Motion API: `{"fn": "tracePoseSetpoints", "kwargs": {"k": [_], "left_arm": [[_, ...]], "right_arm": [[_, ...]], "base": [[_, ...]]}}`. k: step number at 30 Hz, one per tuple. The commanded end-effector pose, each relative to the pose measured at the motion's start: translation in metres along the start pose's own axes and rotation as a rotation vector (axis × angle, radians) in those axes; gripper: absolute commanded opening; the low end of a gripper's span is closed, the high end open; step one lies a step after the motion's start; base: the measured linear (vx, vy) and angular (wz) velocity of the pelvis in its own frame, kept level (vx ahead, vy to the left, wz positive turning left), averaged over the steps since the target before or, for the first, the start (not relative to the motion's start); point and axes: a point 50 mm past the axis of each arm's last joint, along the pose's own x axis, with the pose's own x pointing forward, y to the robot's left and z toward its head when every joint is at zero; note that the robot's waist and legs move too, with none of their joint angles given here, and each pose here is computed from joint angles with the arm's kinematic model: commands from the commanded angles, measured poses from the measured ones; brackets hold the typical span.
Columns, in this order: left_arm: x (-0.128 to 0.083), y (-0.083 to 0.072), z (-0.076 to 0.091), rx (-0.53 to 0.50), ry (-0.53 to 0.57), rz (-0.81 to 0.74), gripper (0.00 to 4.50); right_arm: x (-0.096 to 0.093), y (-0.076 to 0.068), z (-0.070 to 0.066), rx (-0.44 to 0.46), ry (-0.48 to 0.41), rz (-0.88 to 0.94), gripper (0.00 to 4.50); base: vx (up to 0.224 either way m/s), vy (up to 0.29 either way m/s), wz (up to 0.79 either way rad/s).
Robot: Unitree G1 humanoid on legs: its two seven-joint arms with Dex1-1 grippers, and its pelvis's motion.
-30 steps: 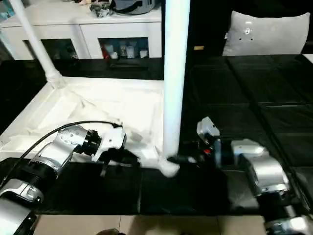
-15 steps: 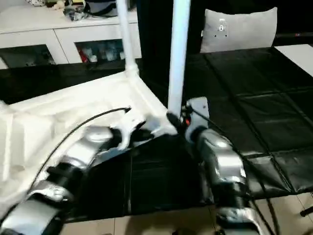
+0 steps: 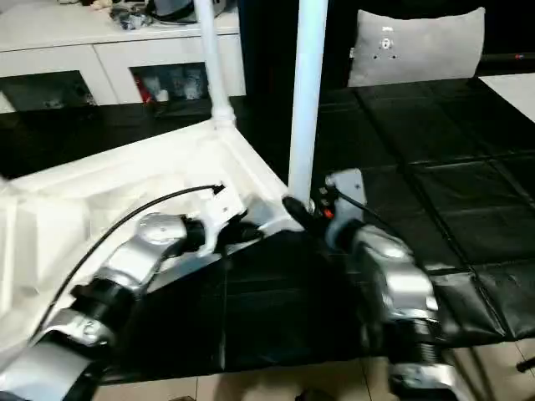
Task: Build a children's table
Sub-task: Rotate leg to tighten
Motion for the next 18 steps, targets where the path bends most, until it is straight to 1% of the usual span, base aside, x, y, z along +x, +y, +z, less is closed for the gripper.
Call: {"fn": "tracePoseSetpoints", "kwargs": {"k": [1,4,5,6,8,9,11,12,13,14,15,16,18], "left_arm": [[-0.005,0.000,0.019,0.102,-0.080,-0.059,0.00],[-0.012,-0.003,0.012,0.147,-0.062,-0.154,0.00],[-0.017,-0.004,0.008,0.183,-0.040,-0.214,0.00],[-0.019,-0.006,0.006,0.203,-0.031,-0.246,0.00],[-0.022,-0.008,0.003,0.230,-0.018,-0.294,0.00],[-0.022,-0.008,0.003,0.232,-0.018,-0.298,0.00],[-0.026,-0.012,0.000,0.253,-0.013,-0.371,0.00],[-0.027,-0.013,-0.001,0.262,-0.015,-0.398,0.00],[-0.028,-0.014,-0.001,0.266,-0.016,-0.409,0.00],[-0.028,-0.014,-0.001,0.271,-0.017,-0.421,0.00],[-0.029,-0.015,-0.001,0.273,-0.013,-0.435,0.00],[-0.029,-0.015,-0.001,0.273,-0.012,-0.436,0.00],[-0.031,-0.016,-0.002,0.296,-0.002,-0.463,0.00]], "right_arm": [[-0.001,0.003,0.008,-0.032,-0.030,0.077,3.56],[-0.016,-0.001,0.010,-0.085,0.010,0.226,3.90],[-0.024,-0.003,0.009,-0.126,0.072,0.296,3.95],[-0.027,-0.003,0.008,-0.153,0.101,0.336,3.95],[-0.031,-0.002,0.008,-0.185,0.130,0.395,3.95],[-0.031,-0.002,0.008,-0.186,0.131,0.399,3.95],[-0.035,0.004,0.013,-0.193,0.127,0.517,3.95],[-0.037,0.006,0.014,-0.193,0.135,0.580,3.95],[-0.038,0.007,0.014,-0.193,0.139,0.606,3.95],[-0.039,0.008,0.014,-0.194,0.147,0.629,3.78],[-0.040,0.008,0.012,-0.187,0.165,0.644,3.78],[-0.040,0.008,0.012,-0.187,0.166,0.645,3.67],[-0.042,0.010,0.009,-0.188,0.208,0.692,3.50]], "base": [[0.000,0.000,0.00],[0.000,0.000,0.00],[0.000,0.000,0.00],[0.000,0.000,0.00],[0.000,0.000,0.00],[0.000,0.000,0.00],[0.000,0.000,0.00],[0.000,0.000,0.00],[0.000,0.000,0.00],[0.000,0.000,0.00],[0.000,0.000,0.00],[0.000,0.000,0.00],[0.000,0.000,0.00]]}}
